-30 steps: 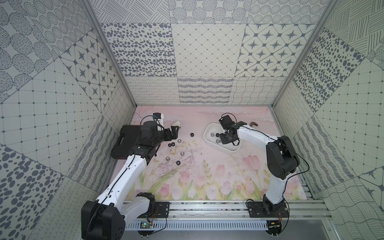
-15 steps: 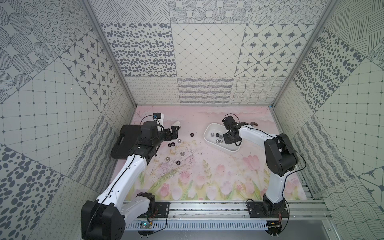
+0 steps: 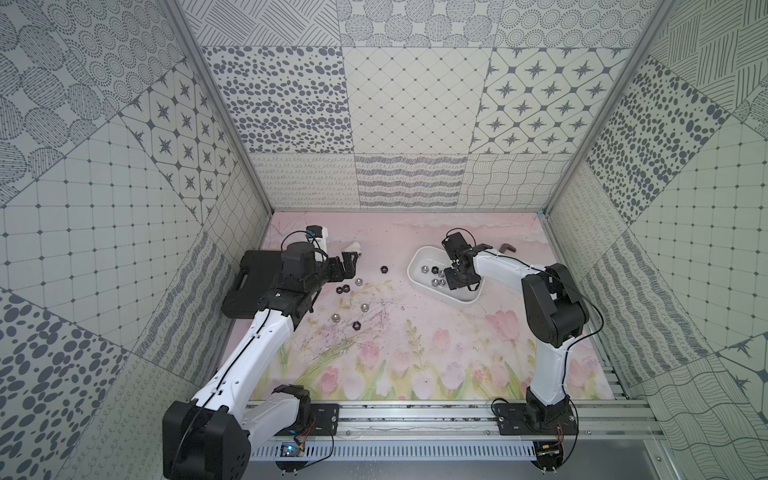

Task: Put the nuts on the desktop into the storage box
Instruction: Place the nut in the storage box, then pick up the nut from the center of the board, then place the nut in the storage box.

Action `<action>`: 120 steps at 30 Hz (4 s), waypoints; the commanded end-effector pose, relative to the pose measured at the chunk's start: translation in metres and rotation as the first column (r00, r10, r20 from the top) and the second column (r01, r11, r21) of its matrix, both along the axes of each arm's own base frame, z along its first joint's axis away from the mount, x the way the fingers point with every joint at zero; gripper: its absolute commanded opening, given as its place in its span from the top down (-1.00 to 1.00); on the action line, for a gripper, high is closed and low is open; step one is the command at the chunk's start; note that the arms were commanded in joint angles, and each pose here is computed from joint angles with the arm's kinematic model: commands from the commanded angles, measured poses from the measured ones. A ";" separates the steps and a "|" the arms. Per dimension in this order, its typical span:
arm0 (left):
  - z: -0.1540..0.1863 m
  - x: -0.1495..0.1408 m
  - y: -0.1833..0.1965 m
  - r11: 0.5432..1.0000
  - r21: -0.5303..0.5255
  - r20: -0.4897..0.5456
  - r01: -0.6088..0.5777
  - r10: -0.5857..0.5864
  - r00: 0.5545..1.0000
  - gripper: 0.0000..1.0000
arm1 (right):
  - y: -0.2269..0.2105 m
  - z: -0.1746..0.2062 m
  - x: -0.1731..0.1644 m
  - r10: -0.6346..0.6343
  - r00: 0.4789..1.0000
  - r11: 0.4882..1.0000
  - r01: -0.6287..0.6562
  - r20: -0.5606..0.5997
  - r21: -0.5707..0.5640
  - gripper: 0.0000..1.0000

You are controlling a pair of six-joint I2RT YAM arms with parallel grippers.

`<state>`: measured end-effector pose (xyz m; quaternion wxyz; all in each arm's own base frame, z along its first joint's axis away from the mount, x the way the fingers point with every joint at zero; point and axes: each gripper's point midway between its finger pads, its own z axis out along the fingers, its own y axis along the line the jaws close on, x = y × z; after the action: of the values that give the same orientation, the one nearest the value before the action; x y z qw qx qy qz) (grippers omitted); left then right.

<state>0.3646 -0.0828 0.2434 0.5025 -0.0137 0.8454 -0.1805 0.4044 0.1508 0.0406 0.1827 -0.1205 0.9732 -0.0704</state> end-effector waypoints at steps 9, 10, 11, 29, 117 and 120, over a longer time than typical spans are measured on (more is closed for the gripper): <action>0.004 0.000 -0.002 1.000 0.000 0.013 0.010 -0.010 1.000 -0.98 | 0.117 0.105 0.027 0.232 0.938 0.953 -0.272 0.259 0.131 -0.10; 0.004 0.000 -0.001 1.000 -0.001 0.013 0.008 -0.008 1.000 -0.98 | 0.130 0.109 0.029 0.258 0.929 0.943 -0.301 0.264 0.139 -0.10; 0.004 0.000 -0.001 1.000 -0.001 0.012 0.008 -0.008 1.000 -0.98 | 0.143 0.110 0.030 0.283 0.923 0.934 -0.328 0.262 0.145 -0.11; 0.018 -0.008 0.003 1.000 0.008 0.046 -0.007 0.007 0.999 -0.98 | 0.245 0.059 0.063 0.456 0.877 0.866 -0.476 0.148 0.153 -0.11; 0.014 -0.002 0.000 1.000 -0.002 0.031 0.001 -0.001 1.000 -0.98 | 0.078 0.095 0.016 0.201 0.966 0.961 -0.227 0.163 0.161 0.72; 0.013 -0.001 0.000 1.000 -0.002 0.027 0.002 -0.002 1.000 -0.98 | 0.059 0.078 0.014 0.176 0.976 0.972 -0.193 0.128 0.133 0.73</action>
<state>0.3610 -0.0821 0.2499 0.5091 -0.0134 0.8413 -0.1810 0.4094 0.2129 0.1022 0.2139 -0.2064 0.9547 0.0102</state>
